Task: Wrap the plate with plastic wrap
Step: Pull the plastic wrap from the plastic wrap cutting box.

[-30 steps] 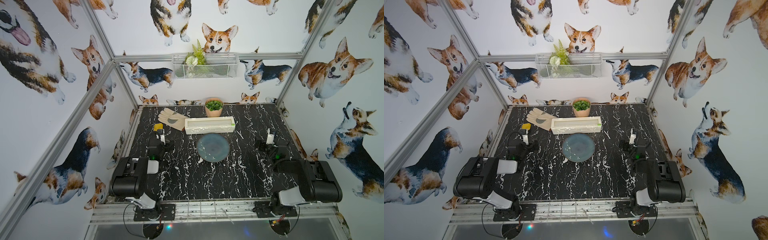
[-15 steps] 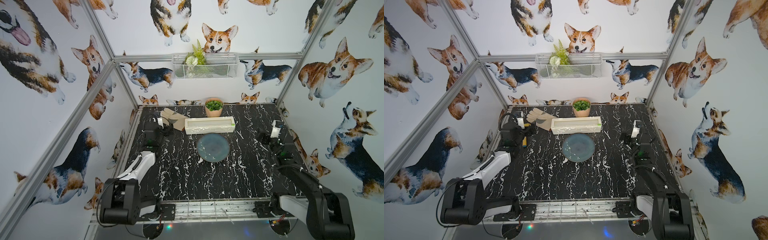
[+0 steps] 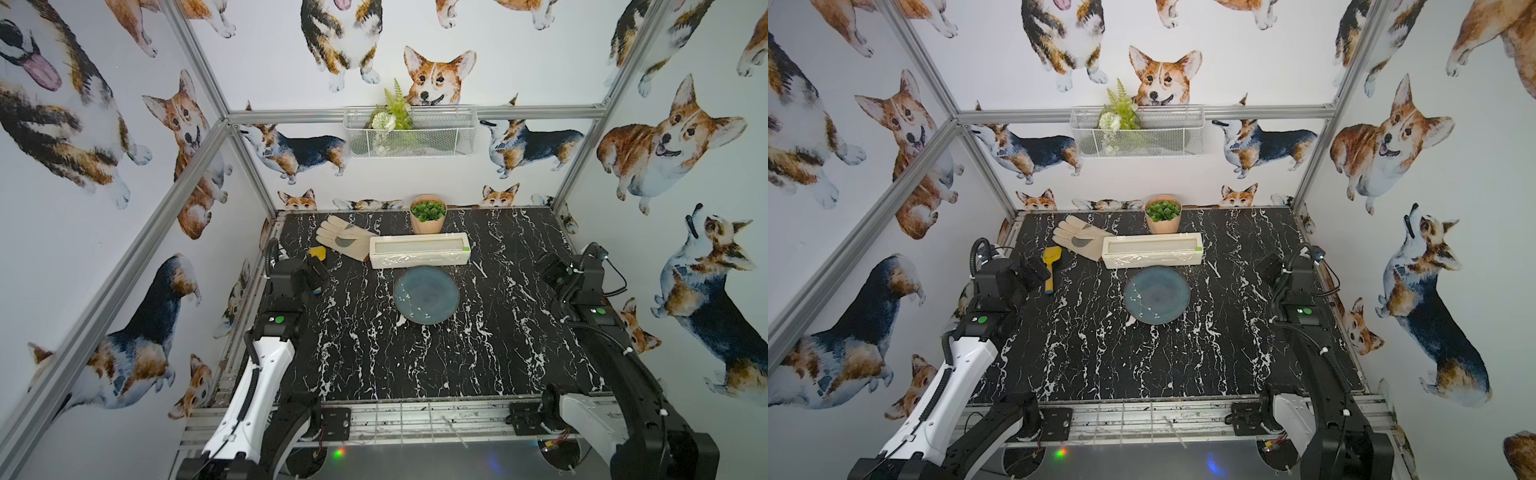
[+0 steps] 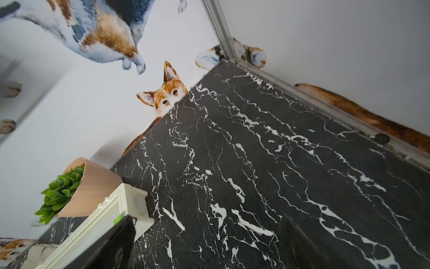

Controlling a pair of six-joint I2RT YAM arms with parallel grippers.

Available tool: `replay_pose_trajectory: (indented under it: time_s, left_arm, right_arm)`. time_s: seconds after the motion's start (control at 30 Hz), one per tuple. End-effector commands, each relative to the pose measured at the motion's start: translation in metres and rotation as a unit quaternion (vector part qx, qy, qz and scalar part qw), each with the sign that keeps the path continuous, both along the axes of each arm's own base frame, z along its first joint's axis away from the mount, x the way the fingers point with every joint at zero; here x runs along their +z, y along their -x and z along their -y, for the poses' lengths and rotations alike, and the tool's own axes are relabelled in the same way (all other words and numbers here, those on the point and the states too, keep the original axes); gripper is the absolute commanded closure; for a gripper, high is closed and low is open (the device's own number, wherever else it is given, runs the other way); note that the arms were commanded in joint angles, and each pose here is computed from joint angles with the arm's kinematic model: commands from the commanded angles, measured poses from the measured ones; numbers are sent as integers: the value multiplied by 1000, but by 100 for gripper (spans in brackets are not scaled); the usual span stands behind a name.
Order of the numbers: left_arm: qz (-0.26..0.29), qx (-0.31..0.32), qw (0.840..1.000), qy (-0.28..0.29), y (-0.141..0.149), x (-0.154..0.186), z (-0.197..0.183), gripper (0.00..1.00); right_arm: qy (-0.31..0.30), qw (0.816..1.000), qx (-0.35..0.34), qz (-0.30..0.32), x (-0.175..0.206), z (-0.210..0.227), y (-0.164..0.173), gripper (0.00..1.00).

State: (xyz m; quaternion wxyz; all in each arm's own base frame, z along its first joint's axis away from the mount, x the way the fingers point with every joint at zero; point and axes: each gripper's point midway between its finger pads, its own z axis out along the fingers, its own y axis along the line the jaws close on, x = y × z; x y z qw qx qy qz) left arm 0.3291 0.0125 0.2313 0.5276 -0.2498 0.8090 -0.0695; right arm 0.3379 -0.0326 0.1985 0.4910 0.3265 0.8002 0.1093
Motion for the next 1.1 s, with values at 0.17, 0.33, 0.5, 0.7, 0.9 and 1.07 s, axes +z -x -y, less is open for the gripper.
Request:
replay_pose_trajectory:
  time_s: [0.17, 0.33, 0.5, 0.7, 0.9, 1.07]
  left_arm:
    - [-63, -203, 954, 209, -38, -50, 106, 3]
    - [-84, -221, 948, 211, -58, -70, 140, 5]
    - [-115, -251, 938, 211, -84, -86, 178, 7]
    - [-113, -267, 926, 240, -108, -115, 202, 19]
    - [-125, -253, 929, 238, -125, -135, 205, 33]
    - [-133, -248, 928, 244, -133, -148, 208, 52]
  right_arm:
    - [-183, 971, 142, -52, -50, -74, -12, 10]
    - [-223, 952, 198, -63, -56, -101, -24, 18]
    - [-219, 932, 277, -85, -68, -152, -33, 23]
    - [-275, 904, 318, -78, -83, -182, -46, 25]
    - [-269, 900, 336, -77, -88, -195, -53, 25]
    - [-266, 897, 344, -83, -98, -202, -61, 27]
